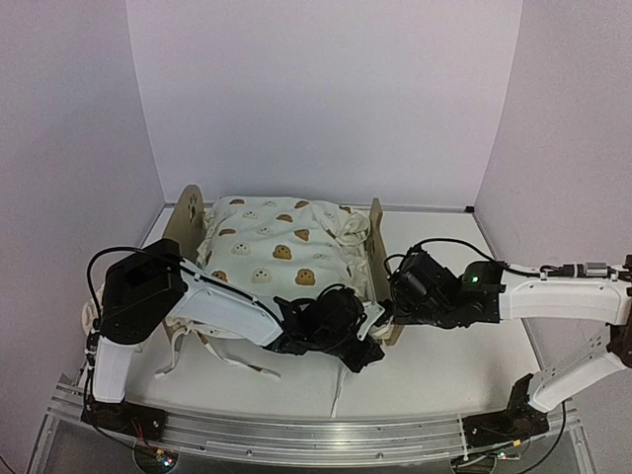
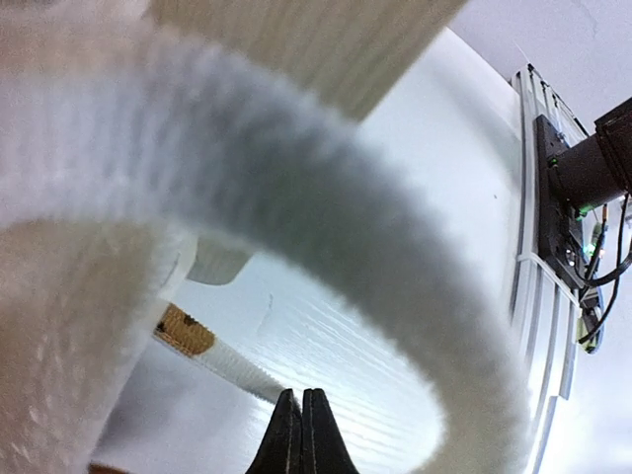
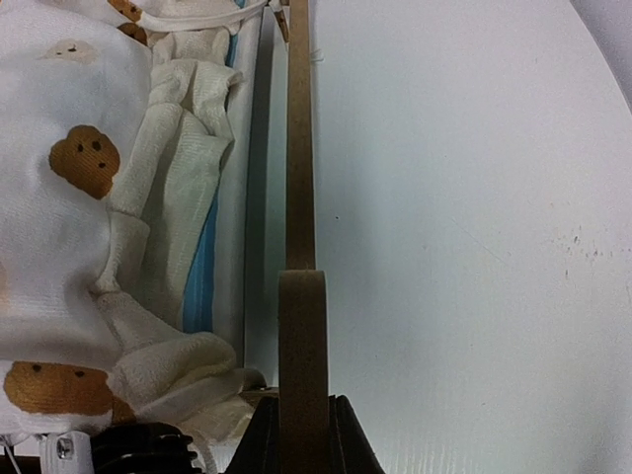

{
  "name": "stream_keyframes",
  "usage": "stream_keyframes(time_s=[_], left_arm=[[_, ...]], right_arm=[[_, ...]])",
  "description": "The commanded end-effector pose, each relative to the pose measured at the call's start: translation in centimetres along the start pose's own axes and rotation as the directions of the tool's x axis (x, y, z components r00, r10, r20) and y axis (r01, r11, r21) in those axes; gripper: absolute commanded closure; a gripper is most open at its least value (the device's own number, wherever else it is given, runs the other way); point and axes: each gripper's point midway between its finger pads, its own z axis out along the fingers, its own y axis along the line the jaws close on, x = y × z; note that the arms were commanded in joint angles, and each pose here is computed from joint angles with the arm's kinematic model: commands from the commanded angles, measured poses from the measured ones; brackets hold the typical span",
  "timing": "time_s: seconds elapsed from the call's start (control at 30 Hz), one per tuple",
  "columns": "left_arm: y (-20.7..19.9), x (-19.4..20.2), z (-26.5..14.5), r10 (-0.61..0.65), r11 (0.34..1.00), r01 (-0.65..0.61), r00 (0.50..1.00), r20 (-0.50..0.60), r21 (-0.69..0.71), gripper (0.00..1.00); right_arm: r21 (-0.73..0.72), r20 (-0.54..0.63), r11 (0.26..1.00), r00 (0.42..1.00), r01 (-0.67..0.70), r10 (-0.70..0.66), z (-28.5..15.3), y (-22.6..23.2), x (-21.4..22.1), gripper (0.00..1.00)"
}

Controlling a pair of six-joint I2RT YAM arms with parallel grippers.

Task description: Set up the pet bed

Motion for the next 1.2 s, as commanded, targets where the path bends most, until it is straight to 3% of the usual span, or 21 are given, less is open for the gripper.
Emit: stream_keyframes(time_s=[0.0, 0.6, 0.8, 0.97, 1.17], left_arm=[[-3.1, -3.4, -2.0, -0.047, 0.992, 0.044, 0.999, 0.020, 0.115, 1.00], [-0.9, 0.4, -0.7, -0.110, 0.990, 0.116, 0.991, -0.076, 0.078, 1.00], [0.3, 0.7, -0.4, -0.134, 0.987, 0.140, 0.987, -0.086, 0.076, 1.00], [0.5, 0.8, -0.4, -0.143, 0.985, 0.150, 0.986, -0.089, 0.084, 1.00], [1.0, 0.7, -0.8, -0.148, 0.987, 0.153, 0.985, -0.086, 0.055, 0.96]], right_arm=[[-0.016, 0.078, 1.000, 0.997, 0.017, -0.016, 0.3, 0.8, -2.1, 1.00], [-0.056, 0.075, 0.992, 0.991, 0.116, -0.111, 1.3, 1.3, -3.0, 0.98], [-0.104, 0.063, 0.986, 0.991, 0.127, -0.121, -0.9, 0.2, -2.6, 0.63], [-0.163, 0.012, 0.981, 0.994, 0.108, -0.108, -2.9, -1.1, -1.0, 0.41], [-0.252, -0.061, 0.967, 0.996, 0.044, -0.061, -4.3, -1.6, 1.3, 0.33]])
